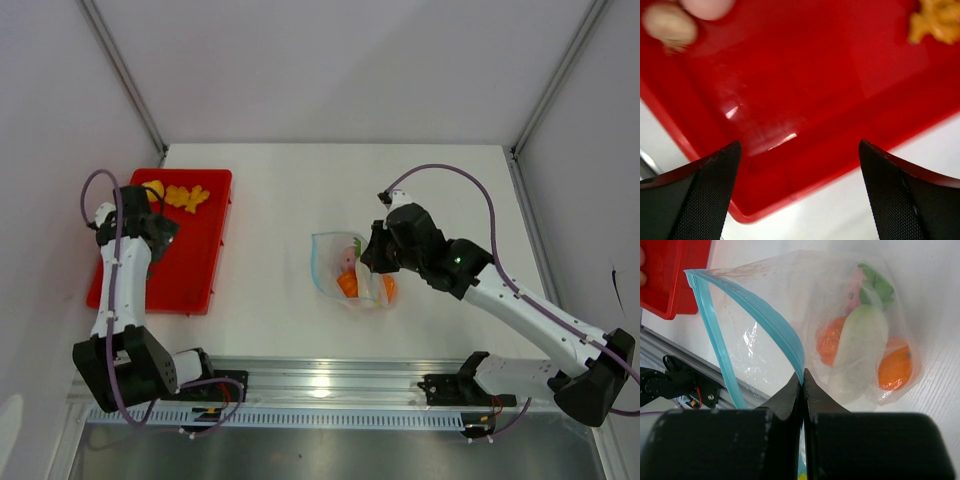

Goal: Place the food in the zip-top bag and seal the zipper
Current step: Pick up the fake food from the bin.

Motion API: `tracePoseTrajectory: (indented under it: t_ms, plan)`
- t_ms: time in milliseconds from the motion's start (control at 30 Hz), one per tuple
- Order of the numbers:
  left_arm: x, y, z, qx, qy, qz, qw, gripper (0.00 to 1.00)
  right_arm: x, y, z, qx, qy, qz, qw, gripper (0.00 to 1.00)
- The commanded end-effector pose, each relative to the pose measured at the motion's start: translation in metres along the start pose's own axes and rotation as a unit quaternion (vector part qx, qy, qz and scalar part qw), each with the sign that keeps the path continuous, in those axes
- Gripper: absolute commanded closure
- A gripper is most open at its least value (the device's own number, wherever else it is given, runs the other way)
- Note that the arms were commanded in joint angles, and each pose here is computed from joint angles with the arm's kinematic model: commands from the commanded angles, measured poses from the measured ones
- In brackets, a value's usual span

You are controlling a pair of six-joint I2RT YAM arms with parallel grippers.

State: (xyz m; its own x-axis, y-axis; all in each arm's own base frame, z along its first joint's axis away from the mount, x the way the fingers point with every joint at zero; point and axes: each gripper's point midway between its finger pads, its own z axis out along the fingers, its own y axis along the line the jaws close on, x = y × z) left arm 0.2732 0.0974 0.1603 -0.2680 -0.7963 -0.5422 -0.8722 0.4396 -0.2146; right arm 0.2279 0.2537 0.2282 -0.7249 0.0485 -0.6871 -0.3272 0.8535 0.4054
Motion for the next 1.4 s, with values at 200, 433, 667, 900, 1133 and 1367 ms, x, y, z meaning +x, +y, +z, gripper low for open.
tracePoseTrajectory:
  t_ms: [200,433,667,900,1133,1367]
  plan:
    - [-0.049,0.063,0.033,-0.117,-0.069,0.01,0.991,0.01,-0.012,0.014,-0.002,-0.031,-0.013,-0.009,0.999,1.0]
    - [-0.048,0.078,0.059,-0.119,-0.062,0.044,0.99,0.01,-0.012,0.018,0.001,-0.04,-0.007,-0.018,0.999,1.0]
    - [-0.067,0.088,0.08,-0.125,-0.092,0.058,0.986,0.02,-0.008,0.022,0.003,-0.056,0.001,-0.021,0.998,1.0]
    - [-0.065,0.074,0.106,-0.073,-0.086,0.101,0.988,0.2,-0.005,0.026,0.004,-0.072,0.005,-0.026,0.997,1.0]
    - [-0.064,0.084,0.113,-0.092,-0.079,0.108,0.987,0.17,-0.005,0.023,0.003,-0.068,0.002,-0.031,0.997,1.0]
    - [-0.068,0.098,0.125,-0.149,-0.053,0.126,0.979,0.12,-0.004,0.02,-0.002,-0.066,0.0,-0.031,0.997,1.0]
